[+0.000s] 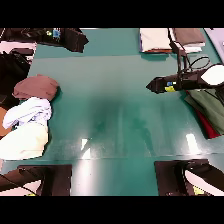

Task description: Fold the shirts.

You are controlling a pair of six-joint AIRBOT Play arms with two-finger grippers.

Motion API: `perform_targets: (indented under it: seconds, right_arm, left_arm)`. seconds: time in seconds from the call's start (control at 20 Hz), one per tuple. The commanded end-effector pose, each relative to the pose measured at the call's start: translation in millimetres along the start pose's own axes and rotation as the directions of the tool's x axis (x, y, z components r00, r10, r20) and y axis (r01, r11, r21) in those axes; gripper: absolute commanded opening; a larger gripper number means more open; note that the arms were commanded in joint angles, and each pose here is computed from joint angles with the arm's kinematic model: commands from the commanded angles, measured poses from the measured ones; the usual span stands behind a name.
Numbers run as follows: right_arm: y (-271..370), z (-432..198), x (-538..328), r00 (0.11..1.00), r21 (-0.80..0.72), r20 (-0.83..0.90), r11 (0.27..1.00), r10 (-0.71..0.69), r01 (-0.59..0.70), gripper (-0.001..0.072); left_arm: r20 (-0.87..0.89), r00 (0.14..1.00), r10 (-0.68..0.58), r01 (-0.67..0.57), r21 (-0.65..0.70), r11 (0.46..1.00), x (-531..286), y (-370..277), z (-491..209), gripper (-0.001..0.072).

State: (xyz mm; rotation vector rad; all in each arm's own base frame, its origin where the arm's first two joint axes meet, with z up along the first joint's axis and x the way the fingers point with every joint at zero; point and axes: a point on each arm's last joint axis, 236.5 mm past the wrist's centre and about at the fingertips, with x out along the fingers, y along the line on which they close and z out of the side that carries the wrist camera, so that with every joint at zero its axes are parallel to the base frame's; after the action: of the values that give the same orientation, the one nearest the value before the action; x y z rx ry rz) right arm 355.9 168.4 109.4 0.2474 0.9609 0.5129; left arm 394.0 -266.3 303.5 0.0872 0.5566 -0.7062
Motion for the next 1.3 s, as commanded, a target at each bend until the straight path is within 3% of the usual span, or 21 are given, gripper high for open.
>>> perform_targets:
  seconds: [0.0, 0.6, 0.75, 0.85, 0.9, 0.95, 1.0, 1.1, 1.25]
  right_arm:
    - [0.3, -1.2, 0.2, 1.0, 0.0, -0.005, 1.0, 0.001, -0.001, 0.0021]
    - [0.8, -2.2, 0.1, 1.0, 0.001, -0.01, 1.0, 0.003, -0.003, 0.0021]
    - [0.5, -0.1, 0.0, 1.0, 0.001, -0.001, 1.0, 0.002, -0.002, 0.0021]
    - [1.0, 2.5, -2.0, 1.0, -0.002, 0.013, 1.0, 0.0, 0.0, 0.0021]
    - [2.4, 5.1, -5.1, 1.0, -0.006, 0.027, 1.0, 0.001, -0.001, 0.0021]
    - [4.0, 9.5, -9.0, 0.999, -0.011, 0.05, 1.0, 0.001, 0.0, 0.0021]
    - [5.9, 14.8, -14.4, 0.997, -0.017, 0.079, 1.0, 0.0, 0.001, 0.0021]
    - [11.8, 27.8, -29.2, 0.988, -0.033, 0.152, 0.999, 0.002, 0.003, 0.0021]
    - [20.8, 48.8, -54.0, 0.962, -0.055, 0.272, 0.998, 0.007, 0.009, 0.0021]
  left_arm:
    - [0.0, 1.0, 0.0, 0.0, 0.0, 1.0, 0.0, -0.2, 0.0, 0.003]
    - [0.064, 0.998, -0.013, 0.015, -0.018, 1.0, -0.5, -3.3, 15.2, 0.003]
    - [0.129, 0.991, 0.026, -0.026, -0.002, 1.0, -2.0, 6.1, 30.5, 0.003]
    - [0.117, 0.984, 0.135, -0.147, 0.101, 0.984, -3.8, 32.0, 27.6, 0.0034]
    - [0.108, 0.963, 0.248, -0.261, 0.126, 0.957, -8.4, 62.2, 25.3, 0.0237]
    - [0.095, 0.927, 0.362, -0.37, 0.084, 0.925, -13.7, 97.6, 21.7, 0.0564]
    - [0.062, 0.877, 0.477, -0.478, 0.017, 0.878, -20.3, 140.3, 12.8, 0.069]
    - [-0.088, 0.802, 0.591, -0.596, -0.055, 0.801, -23.0, 214.1, -29.6, 0.0692]
    - [-0.398, 0.695, 0.599, -0.684, -0.111, 0.721, -11.9, 294.2, -127.6, 0.0691]
